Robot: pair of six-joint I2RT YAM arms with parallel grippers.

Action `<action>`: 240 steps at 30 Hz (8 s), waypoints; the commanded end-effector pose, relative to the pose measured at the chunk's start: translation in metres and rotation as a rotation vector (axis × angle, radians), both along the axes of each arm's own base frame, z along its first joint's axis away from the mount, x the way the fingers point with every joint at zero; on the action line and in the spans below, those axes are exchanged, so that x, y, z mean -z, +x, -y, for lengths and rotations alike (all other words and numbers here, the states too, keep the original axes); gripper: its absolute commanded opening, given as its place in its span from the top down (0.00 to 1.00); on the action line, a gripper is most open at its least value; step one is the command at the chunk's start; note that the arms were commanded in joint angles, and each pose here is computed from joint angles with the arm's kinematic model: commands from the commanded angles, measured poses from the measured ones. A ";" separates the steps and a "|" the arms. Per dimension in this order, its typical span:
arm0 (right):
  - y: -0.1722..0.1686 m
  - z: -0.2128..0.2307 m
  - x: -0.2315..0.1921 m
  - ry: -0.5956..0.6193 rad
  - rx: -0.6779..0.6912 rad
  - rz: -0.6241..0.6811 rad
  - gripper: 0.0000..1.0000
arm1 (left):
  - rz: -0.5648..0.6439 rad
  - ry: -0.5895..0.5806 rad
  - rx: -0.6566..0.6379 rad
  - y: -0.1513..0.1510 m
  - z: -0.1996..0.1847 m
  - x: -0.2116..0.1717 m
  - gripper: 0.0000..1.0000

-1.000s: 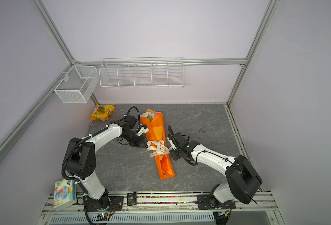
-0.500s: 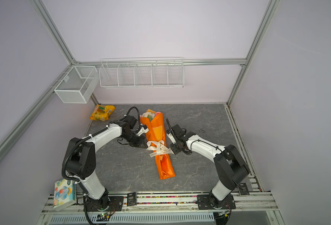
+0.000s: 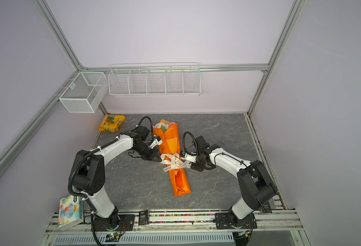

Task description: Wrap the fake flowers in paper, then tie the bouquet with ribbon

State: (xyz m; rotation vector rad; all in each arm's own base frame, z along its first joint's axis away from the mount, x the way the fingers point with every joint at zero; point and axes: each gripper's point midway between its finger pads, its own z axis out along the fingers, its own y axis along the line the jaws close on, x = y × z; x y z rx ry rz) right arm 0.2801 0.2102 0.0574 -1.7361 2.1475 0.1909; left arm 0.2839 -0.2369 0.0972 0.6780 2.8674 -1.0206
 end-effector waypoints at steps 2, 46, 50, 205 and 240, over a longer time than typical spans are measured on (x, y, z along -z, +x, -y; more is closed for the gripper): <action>0.002 -0.015 0.007 0.043 -0.094 -0.008 0.47 | -0.002 -0.018 0.020 0.002 0.003 -0.007 1.00; -0.063 -0.009 -0.028 0.178 0.056 -0.120 0.93 | 0.032 -0.025 0.003 0.000 -0.003 -0.010 1.00; -0.069 -0.017 -0.020 0.147 0.040 -0.142 0.91 | 0.039 -0.099 0.044 -0.001 0.015 -0.025 1.00; 0.042 -0.035 -0.030 0.178 0.420 0.110 0.93 | 0.042 0.365 -0.033 -0.012 -0.081 0.019 1.00; 0.027 -0.053 -0.025 0.182 0.328 0.052 0.93 | 0.085 0.294 -0.135 0.004 -0.092 0.006 0.39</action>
